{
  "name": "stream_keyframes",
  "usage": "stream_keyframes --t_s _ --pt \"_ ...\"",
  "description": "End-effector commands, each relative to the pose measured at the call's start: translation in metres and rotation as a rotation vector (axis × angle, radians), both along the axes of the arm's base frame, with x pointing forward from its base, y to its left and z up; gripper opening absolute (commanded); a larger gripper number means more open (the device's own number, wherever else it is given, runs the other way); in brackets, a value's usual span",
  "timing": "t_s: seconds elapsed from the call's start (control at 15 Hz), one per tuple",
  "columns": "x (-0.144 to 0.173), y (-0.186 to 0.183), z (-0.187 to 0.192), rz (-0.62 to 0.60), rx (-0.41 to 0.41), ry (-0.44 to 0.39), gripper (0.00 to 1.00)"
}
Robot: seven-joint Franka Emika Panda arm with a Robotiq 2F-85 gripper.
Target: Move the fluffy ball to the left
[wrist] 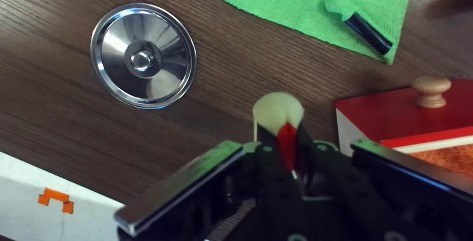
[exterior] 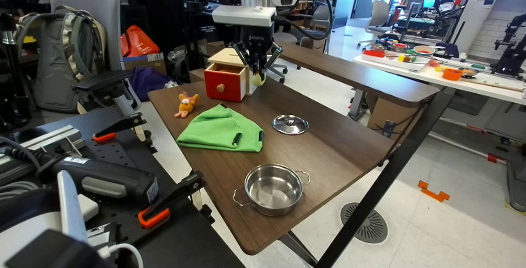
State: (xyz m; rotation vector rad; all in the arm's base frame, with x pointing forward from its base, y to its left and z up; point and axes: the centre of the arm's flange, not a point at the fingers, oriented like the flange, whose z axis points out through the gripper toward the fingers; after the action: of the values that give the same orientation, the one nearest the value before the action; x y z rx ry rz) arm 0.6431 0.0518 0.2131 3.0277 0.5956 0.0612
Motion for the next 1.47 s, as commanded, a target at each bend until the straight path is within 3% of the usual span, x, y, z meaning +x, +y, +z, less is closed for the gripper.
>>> stream_keyframes --t_s 0.0,0.67,0.73,0.8,1.27,1.4 --pt "0.026 -0.003 -0.024 -0.018 0.011 -0.009 0.04" --pt "0.048 -0.014 -0.071 -0.048 -0.006 0.012 0.04" --pt "0.048 -0.014 -0.072 -0.051 -0.011 0.015 0.29" --pt "0.047 -0.014 -0.073 -0.054 -0.01 0.018 0.4" --pt "0.02 -0.015 -0.049 -0.051 0.006 -0.01 0.92" --pt "0.002 -0.017 -0.031 -0.045 0.027 -0.025 1.0"
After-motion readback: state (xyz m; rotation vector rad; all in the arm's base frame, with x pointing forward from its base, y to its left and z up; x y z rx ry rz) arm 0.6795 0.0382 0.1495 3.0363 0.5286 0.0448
